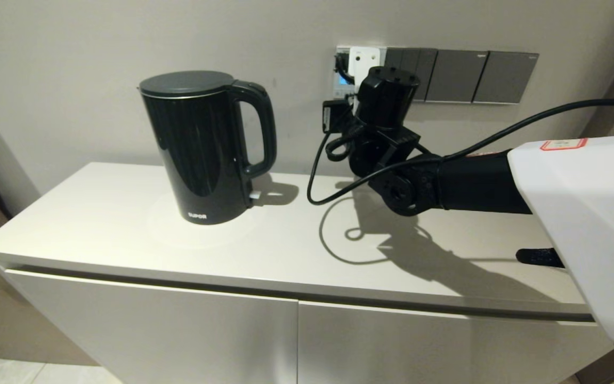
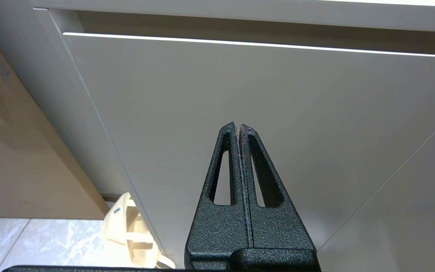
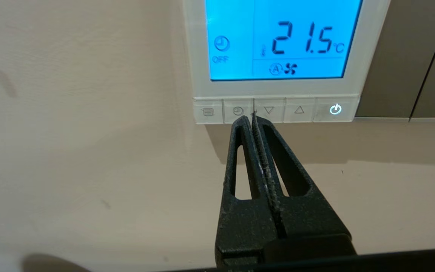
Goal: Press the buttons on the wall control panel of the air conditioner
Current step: Press the temperature increase button
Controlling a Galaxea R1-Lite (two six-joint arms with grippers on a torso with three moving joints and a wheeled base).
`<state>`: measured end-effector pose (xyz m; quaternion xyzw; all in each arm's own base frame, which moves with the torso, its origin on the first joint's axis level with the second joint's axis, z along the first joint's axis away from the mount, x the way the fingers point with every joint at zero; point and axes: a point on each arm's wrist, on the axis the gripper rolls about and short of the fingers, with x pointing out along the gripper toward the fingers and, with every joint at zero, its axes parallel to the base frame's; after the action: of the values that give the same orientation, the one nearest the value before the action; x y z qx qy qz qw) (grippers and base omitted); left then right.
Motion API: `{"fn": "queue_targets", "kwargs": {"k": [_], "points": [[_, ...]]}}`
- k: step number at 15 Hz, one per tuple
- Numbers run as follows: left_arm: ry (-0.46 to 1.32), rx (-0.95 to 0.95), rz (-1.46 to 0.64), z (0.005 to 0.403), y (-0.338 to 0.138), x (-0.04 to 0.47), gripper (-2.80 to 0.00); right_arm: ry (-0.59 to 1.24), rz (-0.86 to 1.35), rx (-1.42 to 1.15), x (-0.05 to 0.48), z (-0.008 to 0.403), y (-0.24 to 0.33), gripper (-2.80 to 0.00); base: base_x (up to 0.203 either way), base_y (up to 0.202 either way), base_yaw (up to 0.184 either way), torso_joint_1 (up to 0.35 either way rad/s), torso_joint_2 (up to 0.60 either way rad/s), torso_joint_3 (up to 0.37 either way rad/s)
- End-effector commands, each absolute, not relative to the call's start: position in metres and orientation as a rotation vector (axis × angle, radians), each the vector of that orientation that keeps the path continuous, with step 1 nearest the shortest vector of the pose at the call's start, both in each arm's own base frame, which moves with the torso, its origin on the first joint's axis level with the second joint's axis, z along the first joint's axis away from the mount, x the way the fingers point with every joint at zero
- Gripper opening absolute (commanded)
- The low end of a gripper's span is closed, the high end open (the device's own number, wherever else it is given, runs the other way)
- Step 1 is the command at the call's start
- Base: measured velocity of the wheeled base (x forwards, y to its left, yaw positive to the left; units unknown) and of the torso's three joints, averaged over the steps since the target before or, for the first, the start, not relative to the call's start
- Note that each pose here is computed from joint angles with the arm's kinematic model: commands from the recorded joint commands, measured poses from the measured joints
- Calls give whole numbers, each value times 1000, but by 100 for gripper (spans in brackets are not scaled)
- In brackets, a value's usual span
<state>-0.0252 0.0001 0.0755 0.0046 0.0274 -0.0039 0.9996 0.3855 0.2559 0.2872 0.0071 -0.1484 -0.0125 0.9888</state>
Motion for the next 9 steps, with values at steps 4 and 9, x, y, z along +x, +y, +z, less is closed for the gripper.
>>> {"fn": "queue_targets", "kwargs": {"k": [4, 9], "points": [[55, 9, -8, 75, 0, -25, -280, -296, -33, 10, 389, 284, 255, -280, 0, 0, 0, 0, 0, 0], [54, 9, -8, 76, 0, -25, -280, -300, -35, 14, 392, 284, 256, -280, 0, 0, 0, 0, 0, 0]]}}
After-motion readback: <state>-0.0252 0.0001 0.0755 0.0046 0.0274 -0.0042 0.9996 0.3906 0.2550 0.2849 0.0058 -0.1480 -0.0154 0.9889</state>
